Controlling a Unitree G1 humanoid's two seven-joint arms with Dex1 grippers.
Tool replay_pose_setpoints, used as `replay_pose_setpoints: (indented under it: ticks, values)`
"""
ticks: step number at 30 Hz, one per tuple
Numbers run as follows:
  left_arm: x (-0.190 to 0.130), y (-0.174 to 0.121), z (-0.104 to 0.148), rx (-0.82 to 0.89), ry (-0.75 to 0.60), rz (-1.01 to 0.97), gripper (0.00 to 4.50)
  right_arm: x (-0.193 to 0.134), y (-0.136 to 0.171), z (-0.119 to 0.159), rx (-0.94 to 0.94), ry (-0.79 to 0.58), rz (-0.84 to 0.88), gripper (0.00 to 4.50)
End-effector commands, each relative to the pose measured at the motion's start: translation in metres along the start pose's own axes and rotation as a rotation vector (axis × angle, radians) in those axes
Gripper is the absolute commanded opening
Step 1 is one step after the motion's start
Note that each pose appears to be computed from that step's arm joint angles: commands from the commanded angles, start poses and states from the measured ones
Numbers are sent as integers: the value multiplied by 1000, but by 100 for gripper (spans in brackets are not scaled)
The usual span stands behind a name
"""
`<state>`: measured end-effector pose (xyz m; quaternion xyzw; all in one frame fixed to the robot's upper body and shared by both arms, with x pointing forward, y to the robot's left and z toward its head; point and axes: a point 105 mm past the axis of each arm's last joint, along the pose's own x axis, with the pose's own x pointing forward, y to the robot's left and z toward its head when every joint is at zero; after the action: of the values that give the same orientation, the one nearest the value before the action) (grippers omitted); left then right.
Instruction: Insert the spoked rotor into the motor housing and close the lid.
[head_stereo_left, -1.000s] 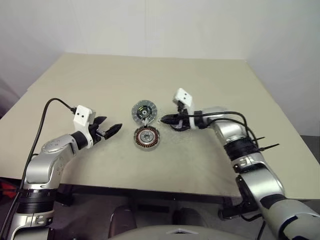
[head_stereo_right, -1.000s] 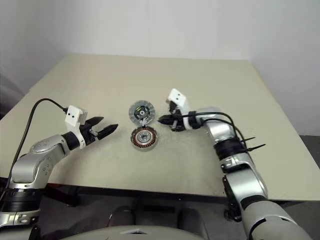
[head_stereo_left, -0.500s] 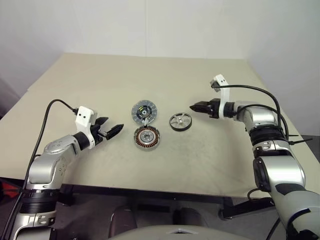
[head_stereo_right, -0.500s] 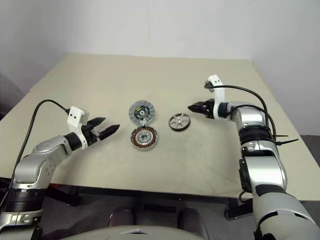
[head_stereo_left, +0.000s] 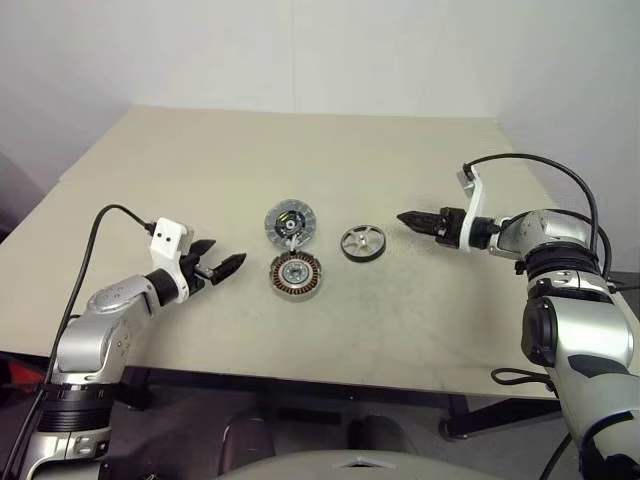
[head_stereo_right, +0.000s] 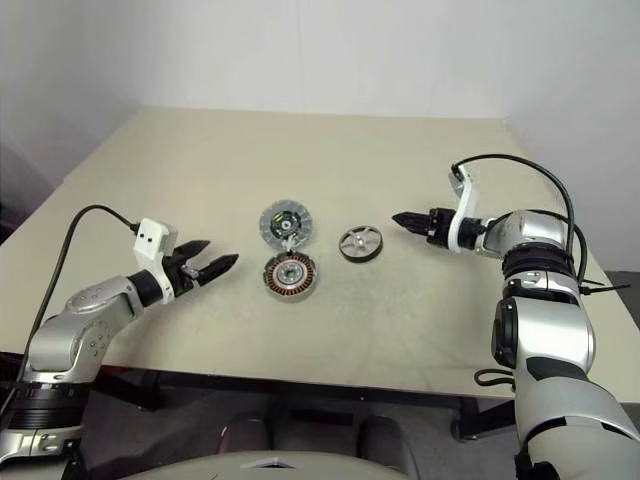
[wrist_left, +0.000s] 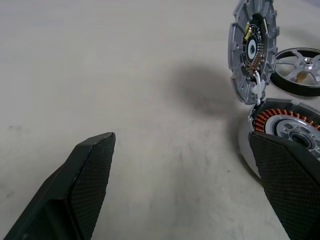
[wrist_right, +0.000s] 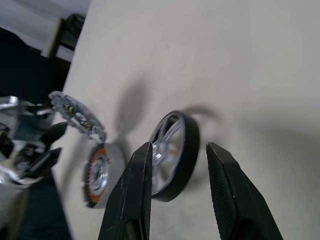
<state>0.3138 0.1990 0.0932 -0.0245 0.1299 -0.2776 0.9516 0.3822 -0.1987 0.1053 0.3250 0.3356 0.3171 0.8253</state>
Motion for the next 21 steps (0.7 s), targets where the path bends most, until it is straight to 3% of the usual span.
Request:
replay_pose_setpoints:
  ticks: [1, 21]
  values:
    - [-4, 1, 14, 49, -44, 5, 450, 5, 13, -3, 46, 7, 56, 188]
    - [-6, 5, 16, 63, -39, 15, 450, 22, 10, -39, 119, 35, 55, 188]
